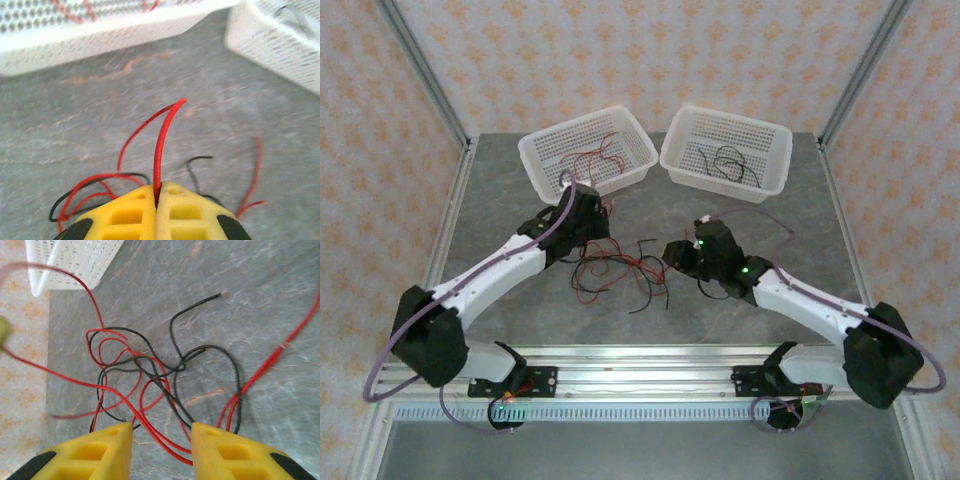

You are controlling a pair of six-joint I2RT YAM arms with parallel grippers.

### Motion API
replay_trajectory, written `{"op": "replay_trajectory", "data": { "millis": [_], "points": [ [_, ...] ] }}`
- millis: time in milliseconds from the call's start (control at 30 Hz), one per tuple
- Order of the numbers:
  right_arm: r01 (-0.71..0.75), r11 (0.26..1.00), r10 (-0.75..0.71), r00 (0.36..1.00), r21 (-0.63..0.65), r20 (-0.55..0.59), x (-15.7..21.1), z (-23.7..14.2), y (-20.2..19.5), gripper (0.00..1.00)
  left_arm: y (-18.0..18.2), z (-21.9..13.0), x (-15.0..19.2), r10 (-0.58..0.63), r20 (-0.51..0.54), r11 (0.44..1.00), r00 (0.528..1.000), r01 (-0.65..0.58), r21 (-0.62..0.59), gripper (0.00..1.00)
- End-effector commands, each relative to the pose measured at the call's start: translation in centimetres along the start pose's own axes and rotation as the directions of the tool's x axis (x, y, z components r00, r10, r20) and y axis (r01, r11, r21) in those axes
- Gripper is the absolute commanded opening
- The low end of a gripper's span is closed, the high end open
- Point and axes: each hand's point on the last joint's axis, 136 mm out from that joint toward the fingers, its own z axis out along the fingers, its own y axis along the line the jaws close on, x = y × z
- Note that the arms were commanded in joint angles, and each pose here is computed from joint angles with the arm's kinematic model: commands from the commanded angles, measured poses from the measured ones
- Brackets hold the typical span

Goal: Untangle the cables

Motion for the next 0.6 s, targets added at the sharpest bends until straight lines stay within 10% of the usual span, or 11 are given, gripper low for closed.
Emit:
{"op": "replay_trajectory", "data": {
  "millis": [0,567],
  "points": [
    [0.071,0.989,-0.072,0.997,-0.126,0.003,-1.1,0.7,4.7,0.4,-0.3,-1.8,0.3,0.037,-0.025,0.999,0.999,-0.037,-0.005,0.0],
    [0.1,0.985,-0.119,0.983,-0.138,-0.138,0.8,7.8,5.9,0.47,-5.0,-7.2,-3.5,0.042,0.083,0.982,0.996,-0.057,0.181,0.0]
  ]
}}
